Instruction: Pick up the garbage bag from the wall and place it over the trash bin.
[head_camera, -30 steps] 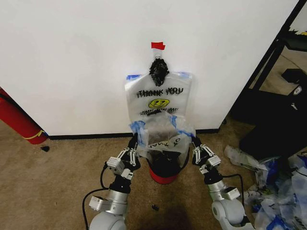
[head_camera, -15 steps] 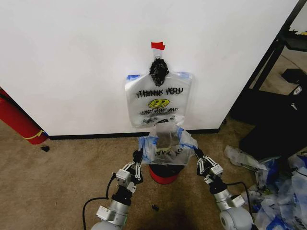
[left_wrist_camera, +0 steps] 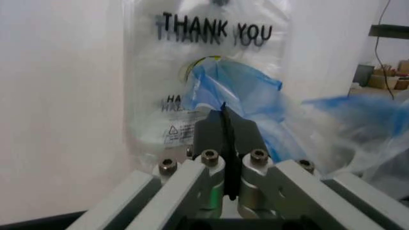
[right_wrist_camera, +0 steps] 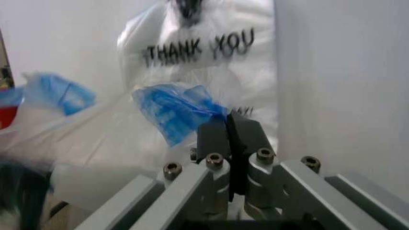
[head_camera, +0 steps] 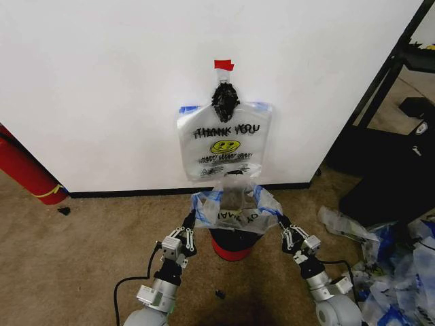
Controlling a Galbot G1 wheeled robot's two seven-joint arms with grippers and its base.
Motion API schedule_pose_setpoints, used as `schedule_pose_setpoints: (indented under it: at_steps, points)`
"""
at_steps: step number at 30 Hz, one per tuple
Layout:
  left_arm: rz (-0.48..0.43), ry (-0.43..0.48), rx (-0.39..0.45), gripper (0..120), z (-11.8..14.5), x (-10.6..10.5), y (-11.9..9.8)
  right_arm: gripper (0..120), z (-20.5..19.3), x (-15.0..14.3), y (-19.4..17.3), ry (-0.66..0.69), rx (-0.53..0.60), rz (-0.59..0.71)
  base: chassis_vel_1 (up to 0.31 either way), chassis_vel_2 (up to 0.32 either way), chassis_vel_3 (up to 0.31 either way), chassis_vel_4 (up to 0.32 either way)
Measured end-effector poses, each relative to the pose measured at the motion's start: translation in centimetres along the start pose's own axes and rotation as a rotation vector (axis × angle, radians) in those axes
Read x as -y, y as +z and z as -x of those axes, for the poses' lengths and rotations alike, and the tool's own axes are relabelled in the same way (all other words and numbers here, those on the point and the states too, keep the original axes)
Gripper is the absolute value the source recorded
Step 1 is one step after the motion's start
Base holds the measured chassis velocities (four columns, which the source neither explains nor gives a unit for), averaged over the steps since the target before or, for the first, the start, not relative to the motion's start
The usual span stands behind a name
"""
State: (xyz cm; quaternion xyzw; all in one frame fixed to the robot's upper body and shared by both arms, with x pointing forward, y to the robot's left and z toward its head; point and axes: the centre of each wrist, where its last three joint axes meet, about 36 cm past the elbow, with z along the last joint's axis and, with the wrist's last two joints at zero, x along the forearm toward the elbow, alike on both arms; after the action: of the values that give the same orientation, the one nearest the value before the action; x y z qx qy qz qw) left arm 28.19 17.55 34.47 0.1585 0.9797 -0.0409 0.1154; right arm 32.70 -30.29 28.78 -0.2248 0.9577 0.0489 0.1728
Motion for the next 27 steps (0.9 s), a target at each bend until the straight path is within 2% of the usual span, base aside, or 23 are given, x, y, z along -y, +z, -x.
schedule_pose_setpoints:
  at_steps: [3,7,16,20,27]
  points:
    - [-0.005,-0.012,-0.006,0,0.3,0.0,1.2,0,0.5,0.4,-0.6,-0.018,0.068,-0.010,0.000,0.000,0.000,0.000]
    - [-0.029,-0.006,0.008,0,0.4,0.4,1.7,0,0.5,0.1,-0.5,-0.047,0.106,0.001,0.000,0.000,0.000,0.000]
    - [-0.109,0.022,0.055,0,0.9,0.9,1.9,0,-1.1,0.7,2.1,-0.020,0.051,-0.046,0.000,0.000,0.000,0.000]
    - [-0.065,0.023,0.033,0,0.4,0.2,2.4,0,-1.9,1.2,3.1,-0.009,0.029,-0.059,0.000,0.000,0.000,0.000]
    - [0.102,0.083,-0.028,0,-2.1,-1.8,2.9,0,-3.7,1.7,4.1,-0.047,-0.004,-0.076,0.000,0.000,0.000,0.000]
